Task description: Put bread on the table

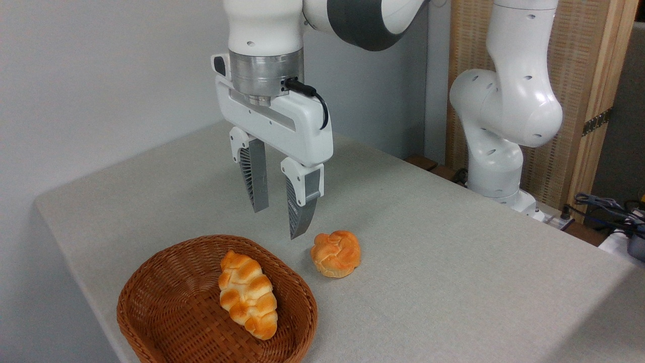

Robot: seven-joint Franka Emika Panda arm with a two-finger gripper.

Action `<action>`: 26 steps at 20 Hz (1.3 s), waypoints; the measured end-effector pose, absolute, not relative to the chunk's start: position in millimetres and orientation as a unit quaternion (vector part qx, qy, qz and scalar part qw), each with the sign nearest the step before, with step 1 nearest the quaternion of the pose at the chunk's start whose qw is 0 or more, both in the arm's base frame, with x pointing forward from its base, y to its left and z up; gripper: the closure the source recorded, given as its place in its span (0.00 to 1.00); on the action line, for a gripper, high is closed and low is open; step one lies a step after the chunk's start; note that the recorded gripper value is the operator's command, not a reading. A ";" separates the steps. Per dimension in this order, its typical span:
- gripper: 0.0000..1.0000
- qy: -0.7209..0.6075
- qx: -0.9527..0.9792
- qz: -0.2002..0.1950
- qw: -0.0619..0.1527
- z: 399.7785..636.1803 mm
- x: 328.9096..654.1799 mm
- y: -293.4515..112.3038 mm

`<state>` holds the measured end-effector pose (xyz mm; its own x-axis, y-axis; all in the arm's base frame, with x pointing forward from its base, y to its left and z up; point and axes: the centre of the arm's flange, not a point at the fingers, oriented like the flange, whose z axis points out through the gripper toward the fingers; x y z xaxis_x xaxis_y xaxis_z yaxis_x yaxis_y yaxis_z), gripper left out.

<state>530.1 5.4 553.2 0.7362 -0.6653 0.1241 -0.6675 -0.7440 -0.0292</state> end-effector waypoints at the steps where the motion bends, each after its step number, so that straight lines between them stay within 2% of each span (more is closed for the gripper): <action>1: 0.00 -0.357 0.932 0.064 0.008 554.1 530.1 5.2; 26: 0.00 -0.353 0.933 0.065 0.007 554.8 530.2 9.7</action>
<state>530.2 9.7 554.8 0.7419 -0.6586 0.1257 -0.6604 -0.7502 -0.0321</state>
